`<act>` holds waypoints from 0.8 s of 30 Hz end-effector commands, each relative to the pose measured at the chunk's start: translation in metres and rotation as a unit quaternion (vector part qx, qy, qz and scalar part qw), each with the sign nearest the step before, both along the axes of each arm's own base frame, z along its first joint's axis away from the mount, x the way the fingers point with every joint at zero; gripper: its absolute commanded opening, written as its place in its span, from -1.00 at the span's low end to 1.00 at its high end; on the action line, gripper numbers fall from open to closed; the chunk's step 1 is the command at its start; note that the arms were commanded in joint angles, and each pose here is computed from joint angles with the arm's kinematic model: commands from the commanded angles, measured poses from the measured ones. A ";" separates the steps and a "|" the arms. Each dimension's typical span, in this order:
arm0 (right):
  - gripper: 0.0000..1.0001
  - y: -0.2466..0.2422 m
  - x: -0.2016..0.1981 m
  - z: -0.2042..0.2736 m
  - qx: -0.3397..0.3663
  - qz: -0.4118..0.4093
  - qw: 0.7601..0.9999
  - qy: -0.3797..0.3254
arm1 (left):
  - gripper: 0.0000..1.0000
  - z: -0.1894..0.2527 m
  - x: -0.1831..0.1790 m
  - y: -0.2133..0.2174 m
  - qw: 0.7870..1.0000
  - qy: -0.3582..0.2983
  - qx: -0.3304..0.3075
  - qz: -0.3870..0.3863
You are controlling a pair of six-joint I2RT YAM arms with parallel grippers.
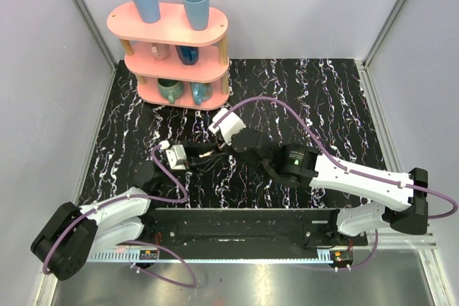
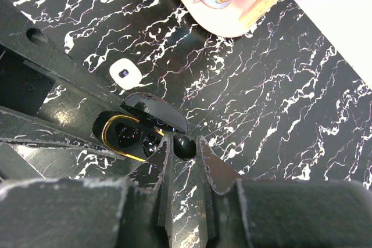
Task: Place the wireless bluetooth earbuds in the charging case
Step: Place the earbud in the charging case.
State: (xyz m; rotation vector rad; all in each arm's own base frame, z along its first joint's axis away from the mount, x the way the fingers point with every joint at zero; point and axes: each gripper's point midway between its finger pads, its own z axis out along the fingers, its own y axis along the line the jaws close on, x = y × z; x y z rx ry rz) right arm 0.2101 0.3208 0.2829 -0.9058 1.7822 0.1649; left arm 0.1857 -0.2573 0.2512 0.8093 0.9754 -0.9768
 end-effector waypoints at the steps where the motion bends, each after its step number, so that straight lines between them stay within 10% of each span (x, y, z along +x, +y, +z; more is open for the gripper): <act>1: -1.00 0.009 0.000 0.005 0.006 0.003 1.000 -0.017 | -1.00 0.033 -0.013 0.004 0.997 -0.067 -0.040 -0.014; 24: -1.00 0.024 -0.017 0.001 -0.030 0.021 0.997 -0.064 | -1.00 0.041 -0.005 0.013 0.996 -0.053 -0.064 0.023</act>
